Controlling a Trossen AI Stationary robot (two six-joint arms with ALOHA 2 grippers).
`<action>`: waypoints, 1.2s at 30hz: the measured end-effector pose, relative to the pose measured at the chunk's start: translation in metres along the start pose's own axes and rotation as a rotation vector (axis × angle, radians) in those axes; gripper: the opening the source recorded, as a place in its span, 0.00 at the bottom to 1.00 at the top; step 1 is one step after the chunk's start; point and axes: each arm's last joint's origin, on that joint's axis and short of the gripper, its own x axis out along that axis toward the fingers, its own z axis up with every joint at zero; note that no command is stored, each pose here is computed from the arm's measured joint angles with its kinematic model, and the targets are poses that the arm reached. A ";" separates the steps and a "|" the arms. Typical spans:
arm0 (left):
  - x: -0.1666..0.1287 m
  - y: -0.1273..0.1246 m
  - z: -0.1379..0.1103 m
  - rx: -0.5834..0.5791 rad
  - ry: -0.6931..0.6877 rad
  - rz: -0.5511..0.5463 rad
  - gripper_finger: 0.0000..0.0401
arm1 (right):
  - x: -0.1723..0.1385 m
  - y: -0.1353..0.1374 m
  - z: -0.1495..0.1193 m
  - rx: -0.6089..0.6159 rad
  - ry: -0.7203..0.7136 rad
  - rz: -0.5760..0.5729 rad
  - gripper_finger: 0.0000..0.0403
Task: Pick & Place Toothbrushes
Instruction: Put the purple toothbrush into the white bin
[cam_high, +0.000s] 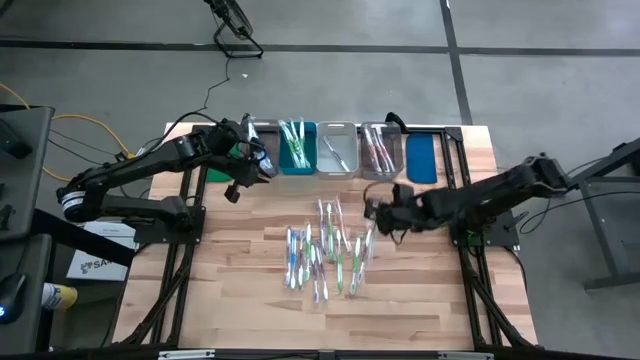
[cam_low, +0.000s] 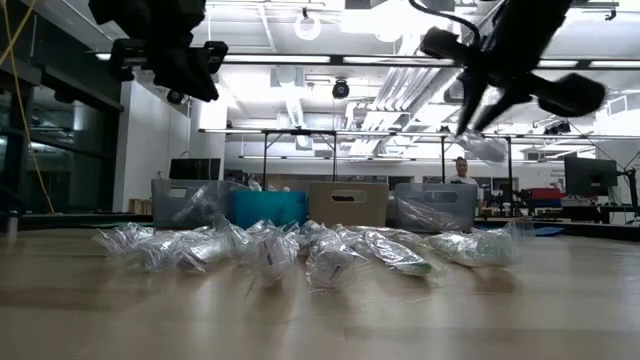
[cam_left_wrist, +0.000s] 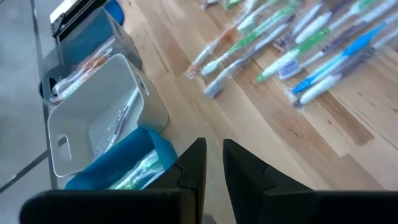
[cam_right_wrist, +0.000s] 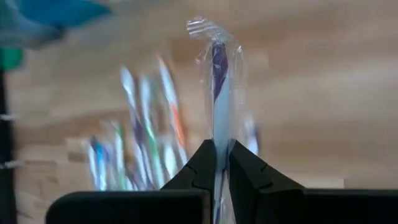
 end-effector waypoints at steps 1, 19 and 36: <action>0.001 0.001 0.000 -0.019 -0.003 0.005 0.13 | -0.002 0.002 0.007 -0.021 -0.020 0.015 0.03; 0.051 0.043 0.005 -0.387 -0.182 0.158 0.31 | -0.021 0.007 0.142 -0.393 -0.168 0.149 0.03; 0.106 0.128 0.035 -0.592 -0.460 0.247 0.50 | -0.040 0.021 0.218 -0.798 -0.435 0.570 0.03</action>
